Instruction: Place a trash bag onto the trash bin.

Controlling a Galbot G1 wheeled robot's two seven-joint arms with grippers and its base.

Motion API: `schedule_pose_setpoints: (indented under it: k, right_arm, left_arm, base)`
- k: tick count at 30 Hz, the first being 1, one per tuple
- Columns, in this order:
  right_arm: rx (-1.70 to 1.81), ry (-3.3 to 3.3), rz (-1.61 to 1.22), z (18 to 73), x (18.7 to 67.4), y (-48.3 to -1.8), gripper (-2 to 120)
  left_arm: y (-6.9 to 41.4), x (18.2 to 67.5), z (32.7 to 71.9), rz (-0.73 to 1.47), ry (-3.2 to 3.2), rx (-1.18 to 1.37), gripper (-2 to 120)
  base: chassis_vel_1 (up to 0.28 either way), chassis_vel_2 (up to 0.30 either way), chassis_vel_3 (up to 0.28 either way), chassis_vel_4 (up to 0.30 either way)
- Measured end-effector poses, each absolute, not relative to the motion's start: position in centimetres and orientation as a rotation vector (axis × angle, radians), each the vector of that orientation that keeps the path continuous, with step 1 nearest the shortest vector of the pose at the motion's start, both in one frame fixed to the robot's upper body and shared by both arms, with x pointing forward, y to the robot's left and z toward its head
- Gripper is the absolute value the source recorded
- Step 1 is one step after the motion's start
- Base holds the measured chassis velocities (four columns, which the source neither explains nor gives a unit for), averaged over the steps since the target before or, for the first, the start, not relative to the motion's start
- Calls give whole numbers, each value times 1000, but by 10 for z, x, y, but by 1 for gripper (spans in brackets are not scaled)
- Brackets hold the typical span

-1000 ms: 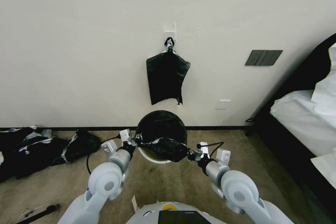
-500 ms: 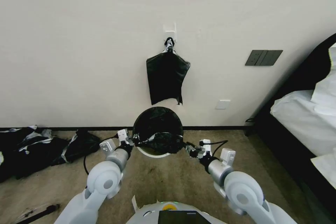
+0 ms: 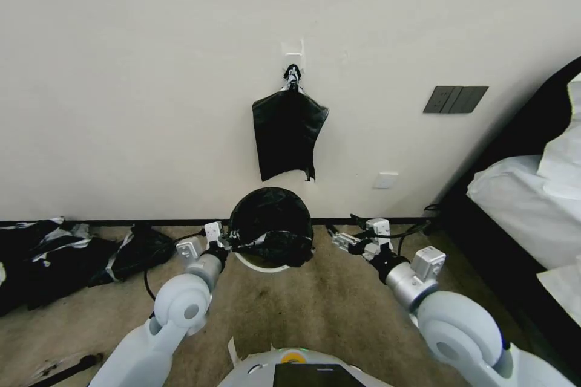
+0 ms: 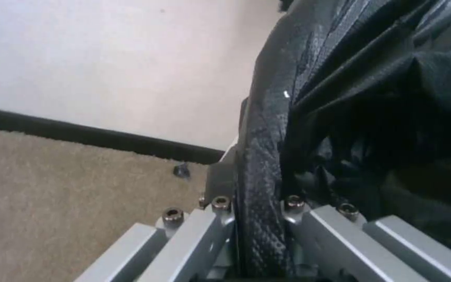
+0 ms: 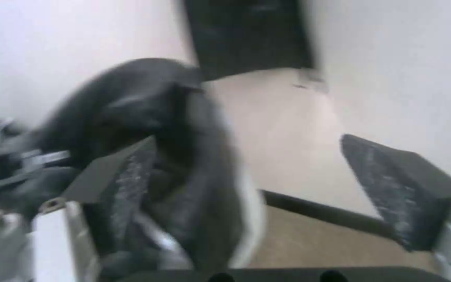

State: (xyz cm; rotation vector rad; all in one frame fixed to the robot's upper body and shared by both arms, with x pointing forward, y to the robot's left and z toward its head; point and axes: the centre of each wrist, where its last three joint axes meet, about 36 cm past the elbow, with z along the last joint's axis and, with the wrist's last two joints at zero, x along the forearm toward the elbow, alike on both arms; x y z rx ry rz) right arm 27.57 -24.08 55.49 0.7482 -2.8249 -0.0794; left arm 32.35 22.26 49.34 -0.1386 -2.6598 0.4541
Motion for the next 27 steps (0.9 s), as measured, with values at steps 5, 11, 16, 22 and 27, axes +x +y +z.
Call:
schedule_pose_setpoints:
  k: [5,11,16,22,27]
  right_arm:
    - [1087,-2597,-46,572,289,-234,100]
    - [1254,-2433,-24,576,298,-226,100]
    - [1276,-2310,-107,557,322,-225,100]
    - [1251,-2273,-118,549,340,-230,92]
    - [1235,-2227,-113,543,343,-234,80]
  left_arm:
    - [219,319,491,380,-2661,-218,0]
    - [218,317,489,325,-2667,-250,0]
    - [216,309,485,246,-2682,-301,0]
    - [214,305,488,222,-2698,-332,0]
    - [212,303,490,227,-2703,-339,0]
  base:
    - [0,0,0,0]
    - [0,0,0,0]
    - [0,0,0,0]
    - [0,0,0,0]
    - [0,0,0,0]
